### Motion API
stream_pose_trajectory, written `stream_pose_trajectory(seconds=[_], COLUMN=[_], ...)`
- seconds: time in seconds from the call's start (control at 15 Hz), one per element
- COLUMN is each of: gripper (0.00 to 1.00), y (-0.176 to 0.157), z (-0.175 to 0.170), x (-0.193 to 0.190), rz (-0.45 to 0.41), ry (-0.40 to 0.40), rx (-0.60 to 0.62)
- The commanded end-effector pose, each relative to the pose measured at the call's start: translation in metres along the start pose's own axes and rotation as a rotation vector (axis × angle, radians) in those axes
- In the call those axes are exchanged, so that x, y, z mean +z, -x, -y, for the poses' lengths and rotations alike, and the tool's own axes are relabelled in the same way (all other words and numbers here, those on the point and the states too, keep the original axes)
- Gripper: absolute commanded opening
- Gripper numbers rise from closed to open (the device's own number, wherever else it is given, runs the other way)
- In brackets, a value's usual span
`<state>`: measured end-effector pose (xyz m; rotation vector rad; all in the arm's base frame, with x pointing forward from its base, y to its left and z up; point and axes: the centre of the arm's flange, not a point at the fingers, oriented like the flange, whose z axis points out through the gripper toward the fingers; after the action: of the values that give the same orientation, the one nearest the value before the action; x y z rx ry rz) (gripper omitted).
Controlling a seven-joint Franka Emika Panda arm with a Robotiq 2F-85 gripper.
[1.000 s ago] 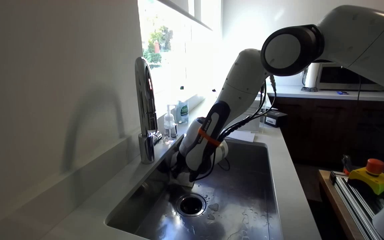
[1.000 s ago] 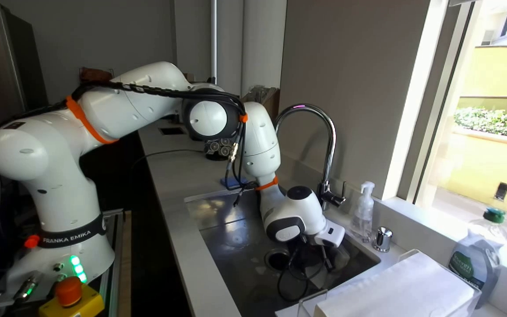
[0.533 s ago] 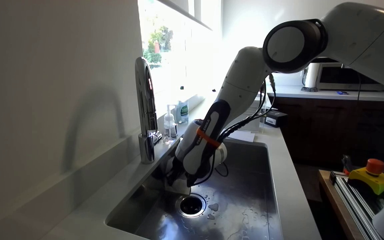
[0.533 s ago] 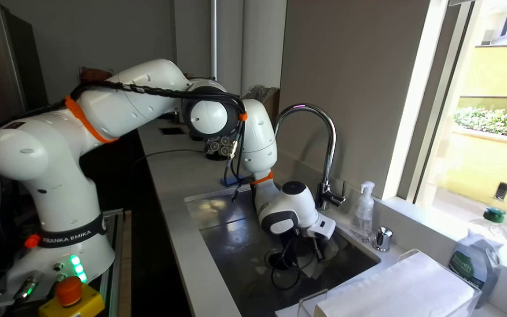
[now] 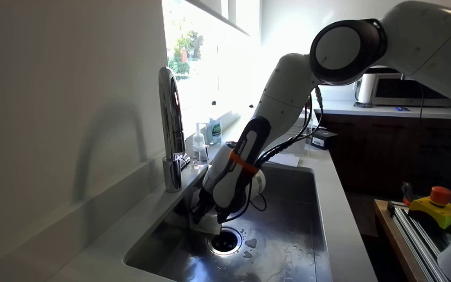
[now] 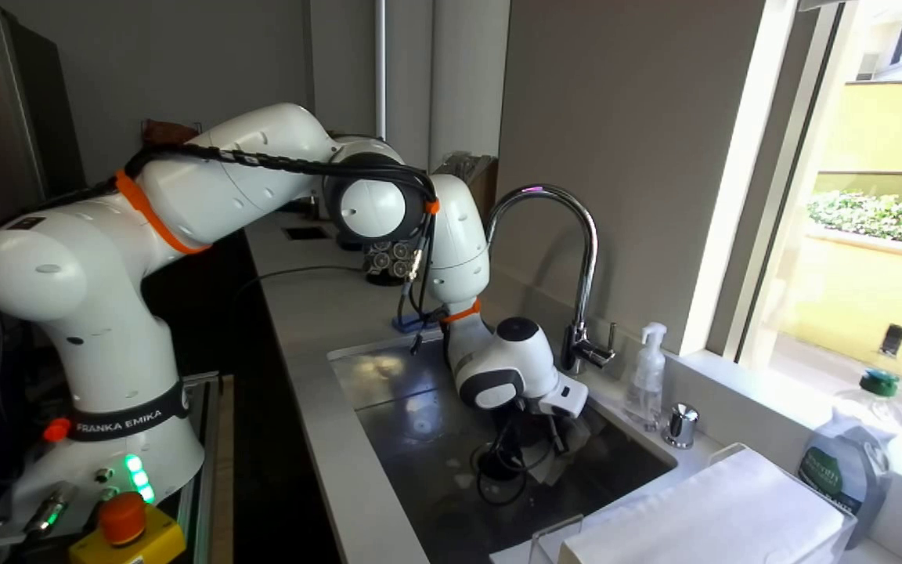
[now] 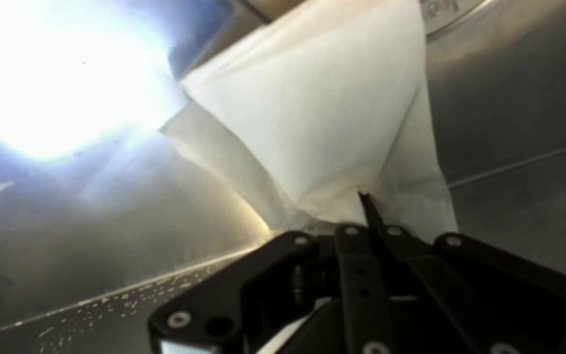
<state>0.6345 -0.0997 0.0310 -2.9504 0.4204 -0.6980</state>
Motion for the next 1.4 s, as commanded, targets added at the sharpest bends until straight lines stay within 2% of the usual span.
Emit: stream_pose_trajectory(seconds=[0.0, 0.47, 0.73, 1.0, 1.33], gripper=[0.0, 0.0, 0.0, 0.0, 0.0], y=[-0.009, -0.037, -0.048, -0.051, -0.049], z=[-0.012, -0.065, -0.082, -0.085, -0.068], x=[-0.005, -0.021, -0.034, -0.039, -0.034], rz=[-0.021, -0.093, -0.119, -0.125, -0.116], ry=[0.027, 0.127, 0.157, 0.164, 0.138], rx=[-0.005, 0.017, 0.03, 0.027, 0.009])
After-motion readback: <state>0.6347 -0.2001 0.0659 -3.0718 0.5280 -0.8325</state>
